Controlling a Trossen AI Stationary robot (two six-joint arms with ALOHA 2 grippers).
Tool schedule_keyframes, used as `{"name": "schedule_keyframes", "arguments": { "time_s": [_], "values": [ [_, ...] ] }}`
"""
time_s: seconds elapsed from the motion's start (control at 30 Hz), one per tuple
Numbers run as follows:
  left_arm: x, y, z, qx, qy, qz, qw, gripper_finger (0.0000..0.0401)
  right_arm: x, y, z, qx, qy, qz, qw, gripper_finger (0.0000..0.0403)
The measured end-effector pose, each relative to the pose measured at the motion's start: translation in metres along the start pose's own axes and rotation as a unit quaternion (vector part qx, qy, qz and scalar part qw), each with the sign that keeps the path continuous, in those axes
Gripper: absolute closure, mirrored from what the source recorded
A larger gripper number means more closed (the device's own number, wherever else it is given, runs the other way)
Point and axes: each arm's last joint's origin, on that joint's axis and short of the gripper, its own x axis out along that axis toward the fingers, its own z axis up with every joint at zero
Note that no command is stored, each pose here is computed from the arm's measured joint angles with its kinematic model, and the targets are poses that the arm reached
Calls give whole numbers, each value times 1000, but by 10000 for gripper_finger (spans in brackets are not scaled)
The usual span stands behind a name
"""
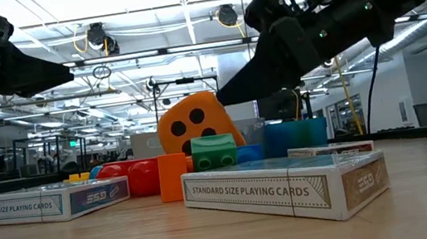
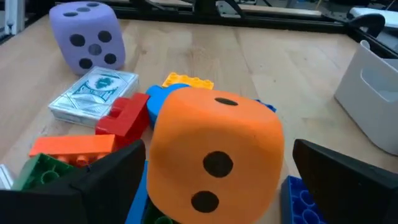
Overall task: Pick & Place Toys
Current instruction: Put the orange die into the white bin
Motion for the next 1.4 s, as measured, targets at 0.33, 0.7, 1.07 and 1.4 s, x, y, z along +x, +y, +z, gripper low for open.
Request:
{"name": "schedule_keyframes", "arguments": {
  "time_s": [0.33, 0.7, 1.07, 1.4],
  "values": [
    [0, 0, 0, 0, 0, 0, 1000, 160, -1, -1, 11, 77, -82, -126, 986, 9],
    [0, 0, 0, -1, -2, 0, 1000, 160, 7, 7, 20, 24, -95, -60, 993, 132],
    [0, 0, 0, -1, -1, 0, 1000, 160, 10, 4, 16, 40, -59, -16, 997, 392],
    [0, 0, 0, 0, -1, 0, 1000, 160, 10, -12, 16, 83, 45, 34, 995, 400]
  ]
}}
